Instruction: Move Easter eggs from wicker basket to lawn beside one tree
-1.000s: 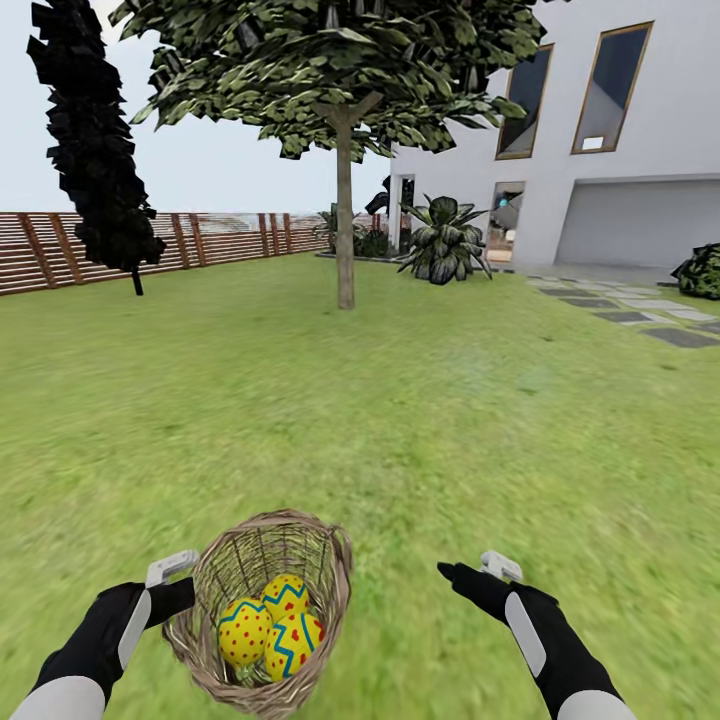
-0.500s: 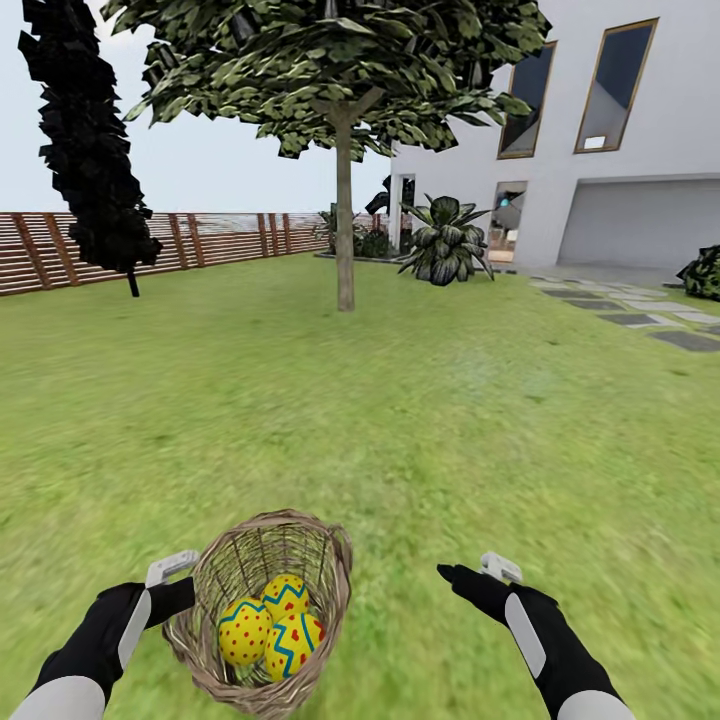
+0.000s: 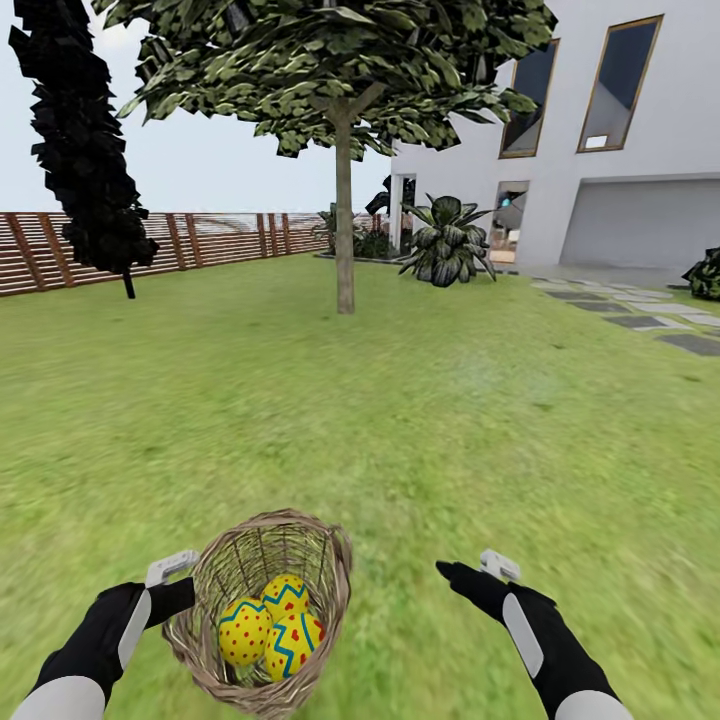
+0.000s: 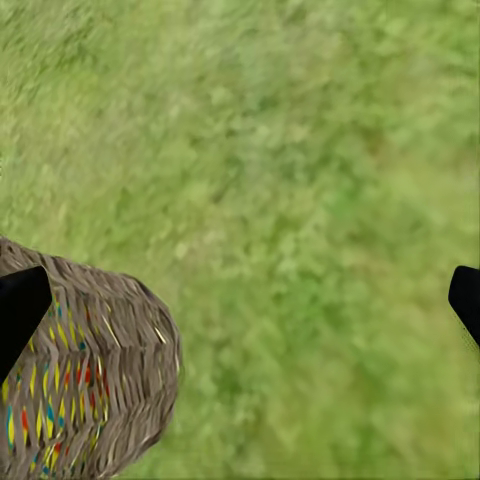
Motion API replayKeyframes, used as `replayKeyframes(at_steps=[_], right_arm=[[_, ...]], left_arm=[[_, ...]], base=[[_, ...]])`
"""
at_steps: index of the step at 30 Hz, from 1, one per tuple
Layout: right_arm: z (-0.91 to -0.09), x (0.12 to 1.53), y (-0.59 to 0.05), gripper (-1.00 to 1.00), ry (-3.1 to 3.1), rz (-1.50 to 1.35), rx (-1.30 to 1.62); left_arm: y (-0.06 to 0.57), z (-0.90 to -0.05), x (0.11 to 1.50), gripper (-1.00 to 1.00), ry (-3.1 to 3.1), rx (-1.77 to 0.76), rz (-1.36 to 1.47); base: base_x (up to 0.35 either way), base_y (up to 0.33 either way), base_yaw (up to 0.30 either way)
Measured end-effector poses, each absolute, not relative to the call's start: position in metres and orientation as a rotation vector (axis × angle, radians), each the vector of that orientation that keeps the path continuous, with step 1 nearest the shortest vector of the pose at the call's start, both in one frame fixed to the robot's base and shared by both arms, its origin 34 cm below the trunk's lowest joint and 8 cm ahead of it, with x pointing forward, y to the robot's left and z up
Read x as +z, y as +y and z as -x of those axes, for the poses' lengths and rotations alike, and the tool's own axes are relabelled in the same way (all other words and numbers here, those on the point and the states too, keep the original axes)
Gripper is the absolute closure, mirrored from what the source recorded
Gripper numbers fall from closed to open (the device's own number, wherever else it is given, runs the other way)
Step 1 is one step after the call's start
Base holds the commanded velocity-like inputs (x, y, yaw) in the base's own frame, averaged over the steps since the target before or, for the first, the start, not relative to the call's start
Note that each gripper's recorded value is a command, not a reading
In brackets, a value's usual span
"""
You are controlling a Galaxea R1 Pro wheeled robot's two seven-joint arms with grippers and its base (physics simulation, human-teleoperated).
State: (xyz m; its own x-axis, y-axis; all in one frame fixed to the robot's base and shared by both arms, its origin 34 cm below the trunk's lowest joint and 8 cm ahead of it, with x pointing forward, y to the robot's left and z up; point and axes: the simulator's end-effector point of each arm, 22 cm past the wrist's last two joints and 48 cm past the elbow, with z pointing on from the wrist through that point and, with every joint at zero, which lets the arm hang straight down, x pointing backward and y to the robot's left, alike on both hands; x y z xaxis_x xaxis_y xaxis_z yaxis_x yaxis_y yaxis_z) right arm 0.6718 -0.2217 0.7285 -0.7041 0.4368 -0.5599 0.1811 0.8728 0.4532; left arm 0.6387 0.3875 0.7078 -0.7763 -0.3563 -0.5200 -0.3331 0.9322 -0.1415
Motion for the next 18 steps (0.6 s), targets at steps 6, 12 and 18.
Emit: replayKeyframes(at_steps=[6, 12, 18], right_arm=[[-0.6727, 0.7293, -0.2217, -1.0, 2.343, -0.443, 0.48], [-0.6728, 0.7293, -0.2217, -1.0, 2.342, -0.443, 0.48], [-0.673, 0.7295, -0.2218, -1.0, 2.341, -0.443, 0.479]], left_arm=[[0.3875, -0.6387, 0.7078, 1.0, 2.526, -0.056, 0.49], [0.3875, -0.6387, 0.7078, 1.0, 2.526, -0.056, 0.49], [0.3875, -0.6387, 0.7078, 1.0, 2.526, -0.056, 0.49]], base=[[0.333, 0.0, 0.0], [0.333, 0.0, 0.0], [0.333, 0.0, 0.0]])
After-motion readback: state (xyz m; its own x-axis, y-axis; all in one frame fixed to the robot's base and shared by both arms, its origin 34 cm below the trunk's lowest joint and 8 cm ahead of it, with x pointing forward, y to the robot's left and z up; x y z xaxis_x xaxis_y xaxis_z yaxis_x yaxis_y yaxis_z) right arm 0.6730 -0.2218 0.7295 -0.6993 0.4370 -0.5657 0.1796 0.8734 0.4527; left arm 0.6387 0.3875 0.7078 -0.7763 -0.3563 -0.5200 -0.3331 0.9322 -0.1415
